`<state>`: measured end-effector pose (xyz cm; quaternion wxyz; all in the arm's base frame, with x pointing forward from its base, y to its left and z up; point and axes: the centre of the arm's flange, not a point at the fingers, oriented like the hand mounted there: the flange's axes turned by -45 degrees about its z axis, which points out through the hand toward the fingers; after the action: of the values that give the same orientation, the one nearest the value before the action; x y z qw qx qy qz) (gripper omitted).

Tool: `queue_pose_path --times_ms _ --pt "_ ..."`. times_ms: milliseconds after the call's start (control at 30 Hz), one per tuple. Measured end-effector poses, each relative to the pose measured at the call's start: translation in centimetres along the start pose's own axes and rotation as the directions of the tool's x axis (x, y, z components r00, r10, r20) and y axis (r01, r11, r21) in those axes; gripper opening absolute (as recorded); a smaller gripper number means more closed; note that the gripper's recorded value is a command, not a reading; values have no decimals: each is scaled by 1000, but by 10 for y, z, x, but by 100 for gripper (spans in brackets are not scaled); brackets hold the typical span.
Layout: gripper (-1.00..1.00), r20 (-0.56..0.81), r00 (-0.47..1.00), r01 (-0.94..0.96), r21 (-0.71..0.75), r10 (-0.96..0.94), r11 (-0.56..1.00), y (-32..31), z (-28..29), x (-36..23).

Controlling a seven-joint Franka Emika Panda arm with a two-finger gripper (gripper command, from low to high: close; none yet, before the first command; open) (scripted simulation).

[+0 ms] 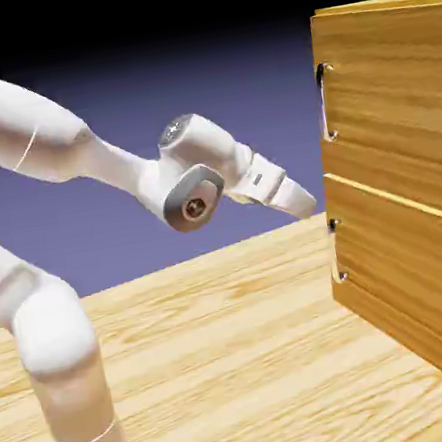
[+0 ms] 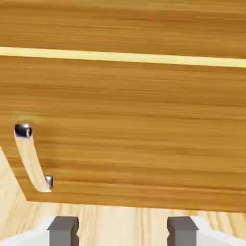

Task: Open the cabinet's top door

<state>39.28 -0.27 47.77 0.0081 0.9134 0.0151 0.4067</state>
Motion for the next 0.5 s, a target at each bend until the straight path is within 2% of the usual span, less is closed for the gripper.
queue_pose_path --times_ms 500 --pt "0 -225 972 -72 -39 61 997 21 -59 68"
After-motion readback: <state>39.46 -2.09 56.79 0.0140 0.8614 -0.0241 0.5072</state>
